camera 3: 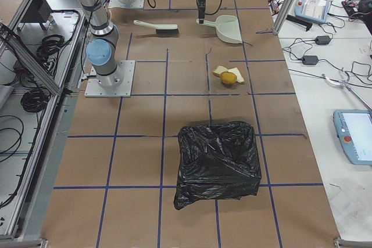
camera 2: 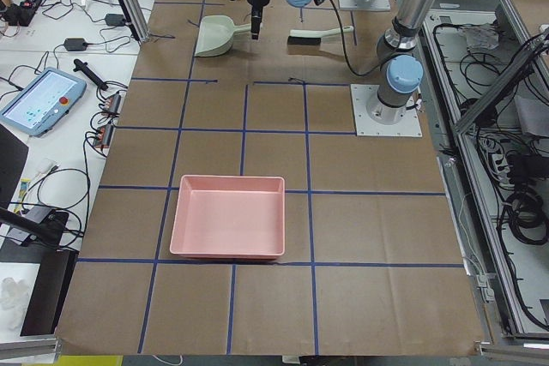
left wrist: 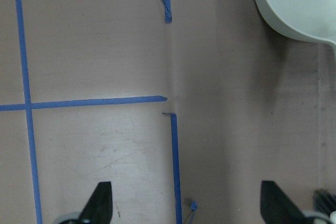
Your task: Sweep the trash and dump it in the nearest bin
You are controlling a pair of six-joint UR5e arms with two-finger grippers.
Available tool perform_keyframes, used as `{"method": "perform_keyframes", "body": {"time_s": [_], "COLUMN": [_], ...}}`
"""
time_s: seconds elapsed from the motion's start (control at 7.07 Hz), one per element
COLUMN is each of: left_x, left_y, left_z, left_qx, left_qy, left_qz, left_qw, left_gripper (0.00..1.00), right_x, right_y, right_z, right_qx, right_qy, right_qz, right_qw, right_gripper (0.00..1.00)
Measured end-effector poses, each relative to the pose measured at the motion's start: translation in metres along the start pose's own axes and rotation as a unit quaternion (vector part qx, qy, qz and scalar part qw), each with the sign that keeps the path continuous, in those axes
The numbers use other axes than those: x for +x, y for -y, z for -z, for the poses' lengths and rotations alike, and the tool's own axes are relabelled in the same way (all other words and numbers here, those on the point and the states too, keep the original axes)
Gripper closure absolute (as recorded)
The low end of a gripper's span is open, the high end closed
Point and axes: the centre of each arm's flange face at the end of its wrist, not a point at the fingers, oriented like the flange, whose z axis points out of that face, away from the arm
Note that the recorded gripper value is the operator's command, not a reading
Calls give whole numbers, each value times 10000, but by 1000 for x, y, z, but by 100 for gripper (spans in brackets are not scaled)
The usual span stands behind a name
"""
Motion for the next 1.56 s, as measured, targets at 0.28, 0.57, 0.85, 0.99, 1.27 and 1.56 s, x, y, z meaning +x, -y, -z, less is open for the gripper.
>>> {"method": "perform_keyframes", "body": {"time_s": [0.28, 0.57, 0.85, 0.99, 1.27, 1.56], "left_x": [0, 0, 0, 0, -1, 1], "left_y": [0, 1, 1, 2, 4, 5], "left_z": [-1, -3, -5, -6, -9, -11], "left_qx": [-9, -33, -46, -57, -16, -7], "left_qy": [2, 2, -4, -8, -10, -29], "left_qz": [0, 1, 8, 17, 42, 49], "left_qw": [10000, 10000, 10000, 10000, 10000, 10000], "left_gripper": [0, 0, 0, 0, 0, 0], "right_x": [0, 0, 0, 0, 0, 0], "right_y": [0, 0, 0, 0, 0, 0], "right_z": [0, -1, -1, -1, -1, -1], "right_qx": [-4, -6, -8, -8, -7, -7], "right_qy": [0, 1, 6, 7, 7, 7], "right_qz": [-4, -5, -5, -5, -5, -5], "right_qw": [10000, 10000, 10000, 10000, 10000, 10000], "right_gripper": [0, 0, 0, 0, 0, 0]}}
